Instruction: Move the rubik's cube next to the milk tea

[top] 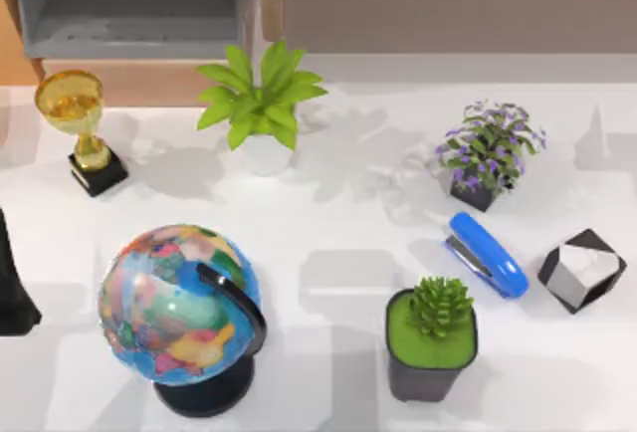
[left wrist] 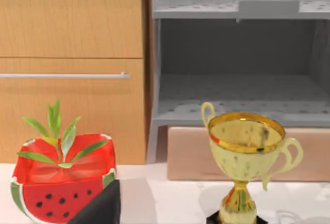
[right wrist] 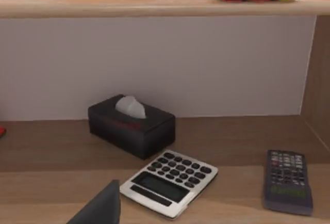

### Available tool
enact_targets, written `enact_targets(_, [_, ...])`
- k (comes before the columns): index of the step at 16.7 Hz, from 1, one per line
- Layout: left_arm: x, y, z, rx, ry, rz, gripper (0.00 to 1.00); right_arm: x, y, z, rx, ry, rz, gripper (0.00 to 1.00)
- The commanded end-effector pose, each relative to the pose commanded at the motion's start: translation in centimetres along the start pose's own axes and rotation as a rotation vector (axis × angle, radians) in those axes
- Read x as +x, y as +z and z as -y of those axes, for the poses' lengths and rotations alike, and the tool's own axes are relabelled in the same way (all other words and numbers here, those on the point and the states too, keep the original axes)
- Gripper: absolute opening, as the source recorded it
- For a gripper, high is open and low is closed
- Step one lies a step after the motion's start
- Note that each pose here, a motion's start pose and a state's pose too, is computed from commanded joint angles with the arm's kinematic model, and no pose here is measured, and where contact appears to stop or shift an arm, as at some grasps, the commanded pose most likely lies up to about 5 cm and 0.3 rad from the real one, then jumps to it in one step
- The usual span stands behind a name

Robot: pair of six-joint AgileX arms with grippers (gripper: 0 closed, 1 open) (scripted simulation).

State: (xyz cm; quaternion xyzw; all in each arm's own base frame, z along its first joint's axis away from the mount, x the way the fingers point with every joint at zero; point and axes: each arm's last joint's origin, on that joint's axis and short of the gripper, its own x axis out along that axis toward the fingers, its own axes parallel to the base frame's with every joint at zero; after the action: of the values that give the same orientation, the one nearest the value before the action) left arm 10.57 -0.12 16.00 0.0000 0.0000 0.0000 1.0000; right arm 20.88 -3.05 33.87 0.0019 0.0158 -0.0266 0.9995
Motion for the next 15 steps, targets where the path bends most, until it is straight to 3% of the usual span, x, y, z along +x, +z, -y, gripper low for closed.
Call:
enact_targets(4, [0.0, 0.0, 0.0, 0.0, 0.0, 0.0, 1.0, 7.9, 2.9, 2.7, 0.004, -0.028, -0.033, 1.0])
enact_targets(8, [0.0, 0.0, 0.0, 0.0, 0.0, 0.0, 1.0, 14.1, 4.8, 4.5, 0.0, -0.002, -0.002, 1.0])
enact_targets(11, [0.0, 0.0, 0.0, 0.0, 0.0, 0.0, 1.0, 16.7, 5.3, 4.9, -0.003, 0.034, 0.024, 1.0])
enact_targets(15, [0.0, 0.0, 0.0, 0.0, 0.0, 0.0, 1.0, 17.1, 5.4, 4.9, -0.004, 0.043, 0.032, 1.0])
